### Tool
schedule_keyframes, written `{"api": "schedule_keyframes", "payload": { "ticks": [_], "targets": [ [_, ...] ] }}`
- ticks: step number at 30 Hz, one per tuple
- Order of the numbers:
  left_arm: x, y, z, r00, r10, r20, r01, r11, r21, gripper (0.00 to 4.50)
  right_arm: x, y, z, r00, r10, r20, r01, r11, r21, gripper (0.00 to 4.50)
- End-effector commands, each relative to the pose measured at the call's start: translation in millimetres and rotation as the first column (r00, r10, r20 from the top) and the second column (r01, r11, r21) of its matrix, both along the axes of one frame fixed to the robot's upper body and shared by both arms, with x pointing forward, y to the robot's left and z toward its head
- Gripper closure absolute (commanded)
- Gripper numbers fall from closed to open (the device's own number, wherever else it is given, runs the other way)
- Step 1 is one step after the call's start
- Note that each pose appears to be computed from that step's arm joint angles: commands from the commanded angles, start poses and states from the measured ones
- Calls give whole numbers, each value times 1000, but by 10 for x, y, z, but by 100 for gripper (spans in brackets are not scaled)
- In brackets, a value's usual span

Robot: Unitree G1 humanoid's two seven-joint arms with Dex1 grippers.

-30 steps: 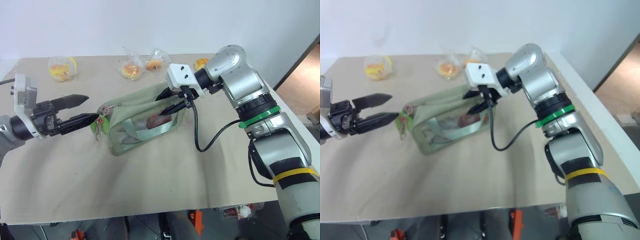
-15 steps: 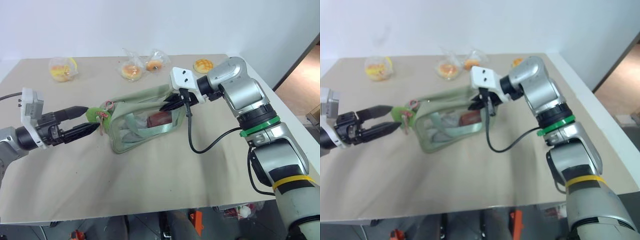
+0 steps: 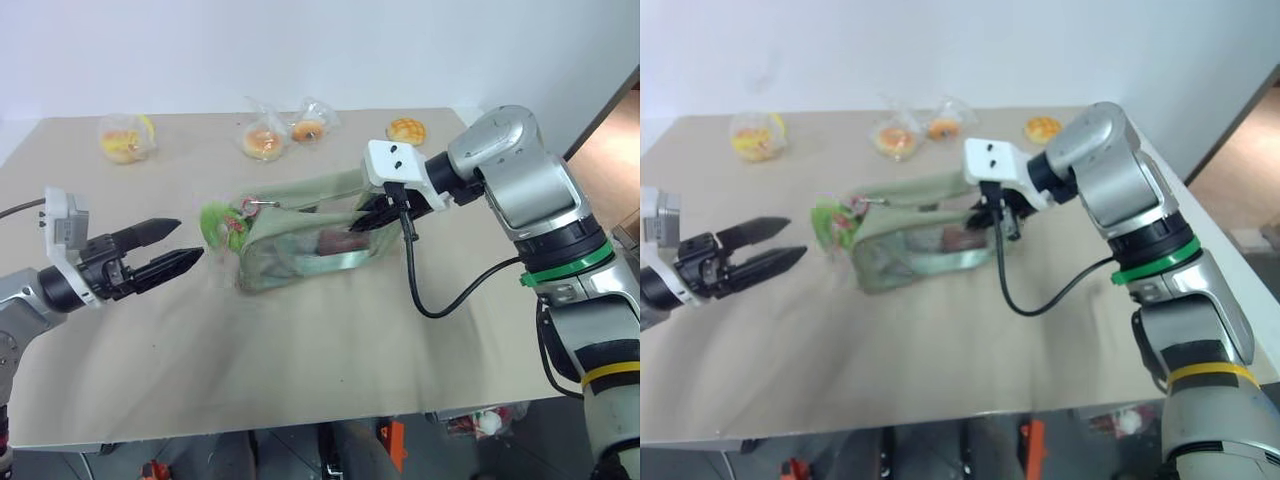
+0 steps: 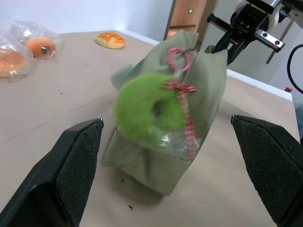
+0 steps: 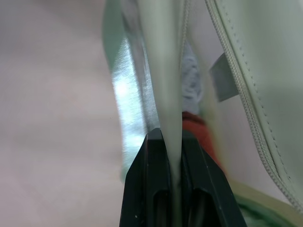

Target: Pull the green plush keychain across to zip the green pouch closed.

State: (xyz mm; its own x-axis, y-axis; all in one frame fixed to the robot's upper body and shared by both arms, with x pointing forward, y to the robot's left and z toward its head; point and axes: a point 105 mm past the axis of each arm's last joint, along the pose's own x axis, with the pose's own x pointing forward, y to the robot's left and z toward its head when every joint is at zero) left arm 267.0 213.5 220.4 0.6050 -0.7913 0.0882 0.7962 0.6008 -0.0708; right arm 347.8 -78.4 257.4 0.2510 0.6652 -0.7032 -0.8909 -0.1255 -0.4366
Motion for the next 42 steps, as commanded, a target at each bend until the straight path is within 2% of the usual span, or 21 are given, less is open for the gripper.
{"api": "schedule_keyframes", "payload": {
  "ticks": [1, 5, 8, 18, 24, 30, 37, 42],
  "targets": [
    [-23, -23, 99, 998, 4, 60, -3, 1000, -8, 0, 48, 160, 166, 997, 17, 79, -18, 1000, 8, 443],
    [-11, -30, 87, 998, 7, 63, -6, 1000, -21, 0, 194, 419, 203, 996, 6, 93, -9, 999, 32, 443],
    [-28, -9, 84, 998, 18, 65, -16, 999, -32, 0, 215, 513, 241, 997, 12, 79, -16, 999, 51, 443],
    [-95, 58, 116, 995, 59, 75, -57, 998, -30, 0, 59, 446, 270, 996, 86, -10, -86, 995, 42, 443],
    [-89, 87, 119, 995, 69, 74, -67, 997, -33, 0, -49, 575, 574, 993, 115, -22, -110, 984, 143, 443],
    [-78, 83, 104, 995, 70, 65, -67, 997, -35, 0, -99, 650, 634, 992, 114, -61, -99, 972, 211, 443],
    [-61, 103, 139, 995, 70, 65, -68, 997, -33, 0, -82, 628, 435, 993, 103, -53, -93, 982, 166, 443],
    [-58, 109, 162, 996, 68, 65, -66, 997, -28, 0, -83, 655, 413, 994, 94, -54, -83, 980, 182, 443]
  ]
}}
